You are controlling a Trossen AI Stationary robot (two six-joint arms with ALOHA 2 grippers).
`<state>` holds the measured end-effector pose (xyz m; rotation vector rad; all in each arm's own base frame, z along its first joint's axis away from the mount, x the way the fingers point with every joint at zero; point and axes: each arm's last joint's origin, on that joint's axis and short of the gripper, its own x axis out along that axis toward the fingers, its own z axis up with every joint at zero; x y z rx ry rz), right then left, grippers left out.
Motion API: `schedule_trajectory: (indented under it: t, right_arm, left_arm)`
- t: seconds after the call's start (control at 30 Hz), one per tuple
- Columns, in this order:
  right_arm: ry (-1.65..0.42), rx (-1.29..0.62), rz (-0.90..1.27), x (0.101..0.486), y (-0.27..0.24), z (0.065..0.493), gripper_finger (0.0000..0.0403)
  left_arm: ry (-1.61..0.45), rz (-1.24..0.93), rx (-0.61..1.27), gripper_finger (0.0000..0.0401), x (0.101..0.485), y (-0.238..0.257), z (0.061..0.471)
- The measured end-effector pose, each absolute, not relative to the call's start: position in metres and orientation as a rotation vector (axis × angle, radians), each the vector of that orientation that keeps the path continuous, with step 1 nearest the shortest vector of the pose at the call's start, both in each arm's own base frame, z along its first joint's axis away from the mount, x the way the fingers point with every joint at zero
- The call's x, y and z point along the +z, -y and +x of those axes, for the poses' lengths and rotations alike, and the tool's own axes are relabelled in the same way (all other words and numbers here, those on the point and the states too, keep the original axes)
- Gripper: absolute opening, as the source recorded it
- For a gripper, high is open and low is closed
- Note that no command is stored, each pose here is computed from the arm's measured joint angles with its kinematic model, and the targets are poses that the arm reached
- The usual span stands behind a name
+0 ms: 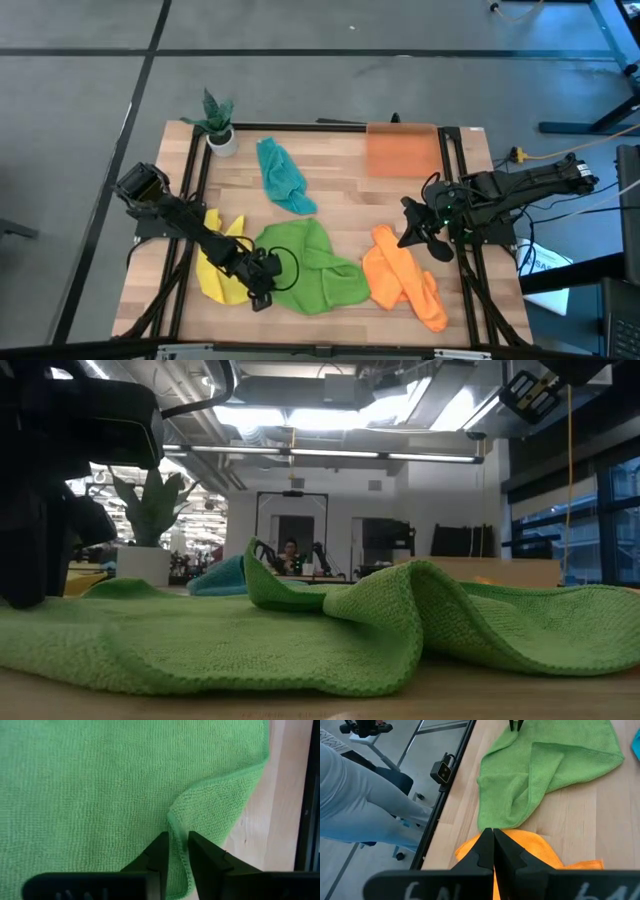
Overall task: Roll microfiber towels into tight, uniform cylinder then place into a basket
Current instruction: Fold the green towel
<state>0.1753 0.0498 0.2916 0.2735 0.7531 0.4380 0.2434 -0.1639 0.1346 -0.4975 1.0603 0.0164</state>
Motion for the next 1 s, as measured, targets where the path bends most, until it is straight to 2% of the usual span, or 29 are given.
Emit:
schedule_trajectory:
  t: [0.17, 0.43, 0.73, 1.0]
  right_arm:
    - [-0.753, 0.438, 0.274, 0.292, -0.05, 0.175, 0.0]
    - [-0.756, 0.438, 0.3, 0.292, -0.05, 0.175, 0.0005]
    - [-0.733, 0.424, 0.299, 0.293, -0.05, 0.177, 0.005]
    - [-0.799, 0.394, 0.346, 0.284, -0.052, 0.186, 0.0113]
  left_arm:
    - [-1.074, -0.504, 0.001, 0.0007, 0.135, 0.165, 0.243]
    - [-1.107, -0.522, -0.035, 0.0, 0.135, 0.166, 0.243]
    - [-1.1, -0.581, -0.109, 0.0, 0.151, 0.175, 0.253]
    - [-1.114, -0.616, -0.025, 0.0, 0.181, 0.181, 0.264]
